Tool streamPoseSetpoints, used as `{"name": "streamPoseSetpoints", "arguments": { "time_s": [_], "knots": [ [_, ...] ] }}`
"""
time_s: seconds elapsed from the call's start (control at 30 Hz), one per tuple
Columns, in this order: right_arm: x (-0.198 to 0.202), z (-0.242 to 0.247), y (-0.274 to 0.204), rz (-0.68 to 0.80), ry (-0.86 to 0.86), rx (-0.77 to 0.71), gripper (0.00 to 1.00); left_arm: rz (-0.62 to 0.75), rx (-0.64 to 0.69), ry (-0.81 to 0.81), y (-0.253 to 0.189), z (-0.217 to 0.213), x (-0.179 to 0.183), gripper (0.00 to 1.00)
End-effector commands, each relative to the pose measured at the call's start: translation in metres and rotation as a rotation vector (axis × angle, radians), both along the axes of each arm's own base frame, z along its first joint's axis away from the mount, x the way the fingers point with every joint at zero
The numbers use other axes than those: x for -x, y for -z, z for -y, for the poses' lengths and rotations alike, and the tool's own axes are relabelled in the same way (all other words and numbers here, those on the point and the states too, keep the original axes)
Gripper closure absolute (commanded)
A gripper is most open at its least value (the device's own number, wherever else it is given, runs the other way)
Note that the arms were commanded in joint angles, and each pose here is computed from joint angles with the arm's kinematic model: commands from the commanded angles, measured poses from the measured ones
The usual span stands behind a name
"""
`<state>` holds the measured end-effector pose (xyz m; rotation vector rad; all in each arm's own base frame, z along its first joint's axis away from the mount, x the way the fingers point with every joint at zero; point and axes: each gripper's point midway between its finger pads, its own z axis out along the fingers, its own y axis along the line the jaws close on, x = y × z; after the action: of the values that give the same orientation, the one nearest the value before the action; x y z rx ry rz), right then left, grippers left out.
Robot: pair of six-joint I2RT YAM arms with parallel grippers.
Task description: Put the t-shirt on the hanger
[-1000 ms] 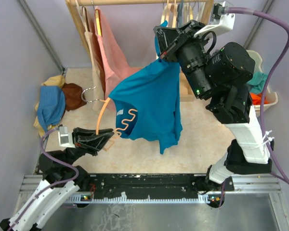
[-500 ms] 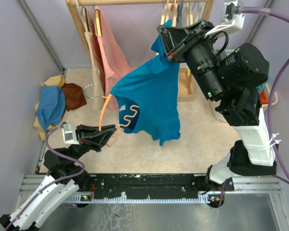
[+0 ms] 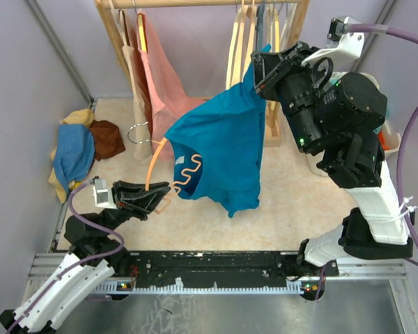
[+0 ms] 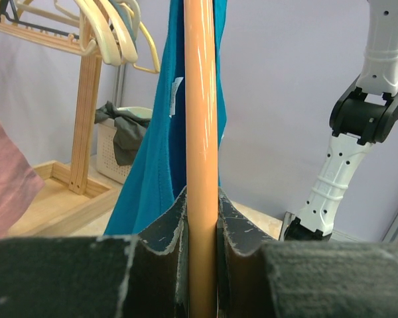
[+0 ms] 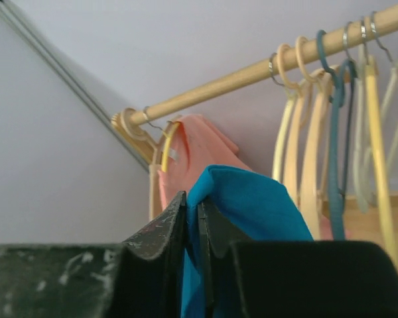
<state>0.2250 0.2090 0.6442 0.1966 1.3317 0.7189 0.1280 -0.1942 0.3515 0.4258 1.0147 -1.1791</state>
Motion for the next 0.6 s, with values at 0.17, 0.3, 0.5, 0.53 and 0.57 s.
{"name": "streamPoseSetpoints", "arguments": {
  "time_s": [0.17, 0.3, 0.5, 0.53, 0.57],
  "knots": [
    [-0.001, 0.038, 0.026, -0.073, 0.121, 0.115, 0.55, 0.109, 0.069, -0.005, -0.038, -0.013, 0.017, 1.00],
    [0.006, 0.043, 0.036, -0.112, 0.093, 0.156, 0.34, 0.115, 0.069, -0.012, -0.042, -0.014, 0.017, 1.00],
    [0.020, 0.050, 0.069, -0.191, 0.017, 0.234, 0.20, 0.099, 0.060, -0.027, -0.042, -0.016, 0.015, 1.00],
    [0.022, 0.048, 0.075, -0.200, -0.007, 0.241, 0.19, 0.094, 0.058, -0.030, -0.041, -0.016, 0.014, 1.00],
    [0.026, 0.046, 0.081, -0.206, -0.038, 0.245, 0.19, 0.094, 0.059, -0.032, -0.041, -0.016, 0.014, 1.00]
  ]
}}
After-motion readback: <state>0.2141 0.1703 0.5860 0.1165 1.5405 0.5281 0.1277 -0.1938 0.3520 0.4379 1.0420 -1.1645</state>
